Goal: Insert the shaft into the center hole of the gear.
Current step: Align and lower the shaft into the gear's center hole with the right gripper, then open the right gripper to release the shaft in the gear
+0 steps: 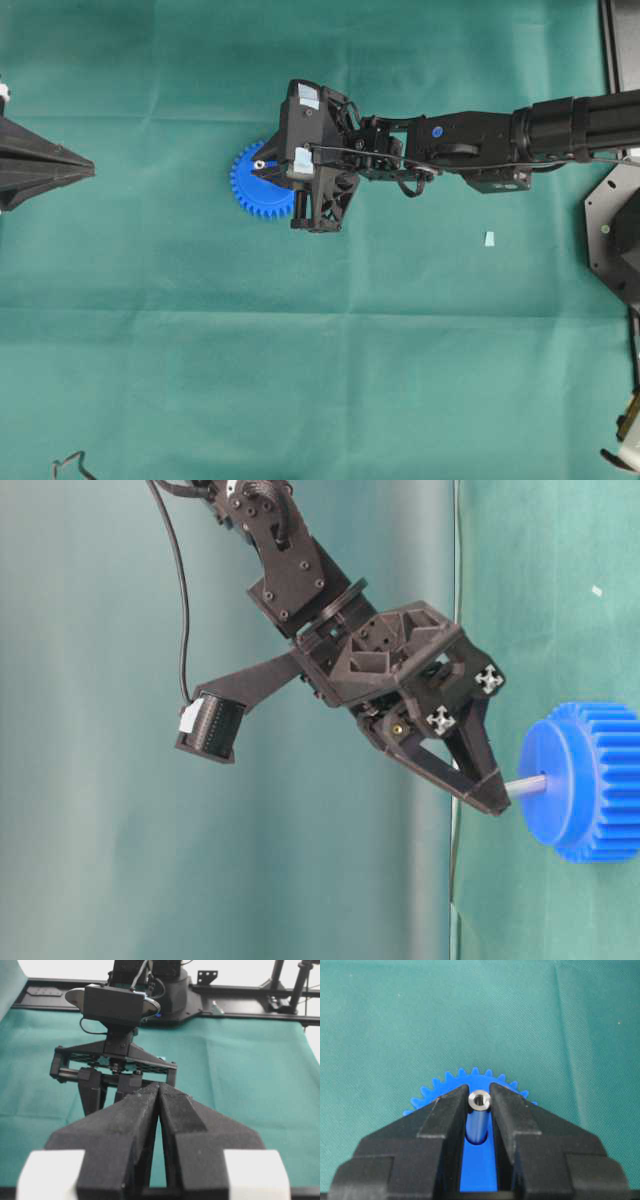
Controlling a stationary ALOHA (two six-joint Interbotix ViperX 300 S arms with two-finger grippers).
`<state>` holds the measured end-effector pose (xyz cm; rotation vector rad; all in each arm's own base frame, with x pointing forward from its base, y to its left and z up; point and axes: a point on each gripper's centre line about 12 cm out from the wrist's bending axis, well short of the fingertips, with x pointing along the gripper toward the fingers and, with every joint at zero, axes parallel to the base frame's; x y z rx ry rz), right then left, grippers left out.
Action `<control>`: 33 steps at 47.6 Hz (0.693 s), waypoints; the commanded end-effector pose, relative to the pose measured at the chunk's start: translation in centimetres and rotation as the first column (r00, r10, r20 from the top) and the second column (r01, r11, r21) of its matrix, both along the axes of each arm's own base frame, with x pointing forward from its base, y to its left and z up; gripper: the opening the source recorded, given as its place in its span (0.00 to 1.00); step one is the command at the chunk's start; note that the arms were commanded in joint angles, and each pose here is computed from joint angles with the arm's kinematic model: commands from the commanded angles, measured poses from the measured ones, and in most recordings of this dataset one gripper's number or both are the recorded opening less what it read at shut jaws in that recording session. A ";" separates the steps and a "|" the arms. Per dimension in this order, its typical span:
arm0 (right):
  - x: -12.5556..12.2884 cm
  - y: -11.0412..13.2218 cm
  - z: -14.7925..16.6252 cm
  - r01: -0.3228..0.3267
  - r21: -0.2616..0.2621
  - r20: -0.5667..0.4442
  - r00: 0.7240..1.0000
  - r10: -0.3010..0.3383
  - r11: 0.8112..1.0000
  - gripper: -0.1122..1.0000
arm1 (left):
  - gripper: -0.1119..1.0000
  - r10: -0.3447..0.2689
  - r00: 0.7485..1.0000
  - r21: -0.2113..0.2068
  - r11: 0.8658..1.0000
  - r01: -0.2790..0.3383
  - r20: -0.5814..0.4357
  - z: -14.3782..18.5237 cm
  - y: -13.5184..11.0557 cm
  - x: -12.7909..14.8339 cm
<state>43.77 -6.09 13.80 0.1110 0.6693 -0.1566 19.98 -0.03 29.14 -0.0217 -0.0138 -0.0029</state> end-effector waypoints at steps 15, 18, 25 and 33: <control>-0.5 0.1 -0.8 0.000 0.016 -0.086 0.996 0.001 1.000 0.26 | 0.10 0.000 1.000 0.002 1.000 0.000 0.023 1.0 0.0 0.3; -0.5 0.0 -1.0 0.001 0.015 -0.088 0.996 0.000 1.000 0.26 | 0.10 -0.001 1.000 0.003 1.000 0.001 0.025 1.1 0.0 0.3; -0.4 0.0 -1.1 0.002 0.016 -0.086 0.996 -0.001 1.000 0.26 | 0.10 0.000 1.000 0.002 1.000 0.000 0.025 1.1 0.0 0.3; -0.3 0.1 -1.0 0.001 0.015 -0.080 0.997 0.001 1.000 0.26 | 0.10 0.000 1.000 0.002 1.000 0.000 0.025 1.1 0.0 0.3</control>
